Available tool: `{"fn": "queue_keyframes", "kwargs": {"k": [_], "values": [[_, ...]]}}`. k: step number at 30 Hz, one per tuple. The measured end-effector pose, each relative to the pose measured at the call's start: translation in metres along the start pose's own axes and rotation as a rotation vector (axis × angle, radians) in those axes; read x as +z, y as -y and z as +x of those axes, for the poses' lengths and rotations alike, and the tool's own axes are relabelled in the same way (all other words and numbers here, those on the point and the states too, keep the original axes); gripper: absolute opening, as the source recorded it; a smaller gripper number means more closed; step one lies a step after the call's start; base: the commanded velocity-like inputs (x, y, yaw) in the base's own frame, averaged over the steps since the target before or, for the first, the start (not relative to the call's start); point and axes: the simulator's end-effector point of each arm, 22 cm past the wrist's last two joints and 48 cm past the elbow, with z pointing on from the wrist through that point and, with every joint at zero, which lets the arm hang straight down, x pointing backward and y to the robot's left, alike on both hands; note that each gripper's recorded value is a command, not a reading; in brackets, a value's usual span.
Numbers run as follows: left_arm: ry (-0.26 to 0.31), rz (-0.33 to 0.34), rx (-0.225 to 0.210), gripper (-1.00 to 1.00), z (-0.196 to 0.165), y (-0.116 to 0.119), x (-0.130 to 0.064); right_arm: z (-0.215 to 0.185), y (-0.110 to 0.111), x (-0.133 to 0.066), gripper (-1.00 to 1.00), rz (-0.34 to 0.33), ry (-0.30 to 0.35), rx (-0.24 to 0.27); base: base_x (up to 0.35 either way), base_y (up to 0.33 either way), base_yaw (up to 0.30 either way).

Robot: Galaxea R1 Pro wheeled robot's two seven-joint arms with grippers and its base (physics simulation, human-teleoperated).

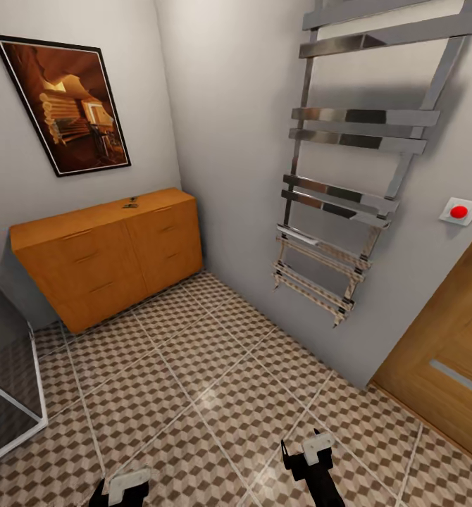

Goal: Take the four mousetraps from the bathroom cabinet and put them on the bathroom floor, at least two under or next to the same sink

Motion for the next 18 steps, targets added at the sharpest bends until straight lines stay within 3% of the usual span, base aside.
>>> {"fn": "queue_keyframes", "kwargs": {"k": [18], "values": [[-0.009,0.000,0.002,1.00,0.0042,-0.0002,0.0001,0.0047,-0.0012,0.0001,1.00,-0.002,-0.009,0.001,0.000,-0.168,0.248]]}}
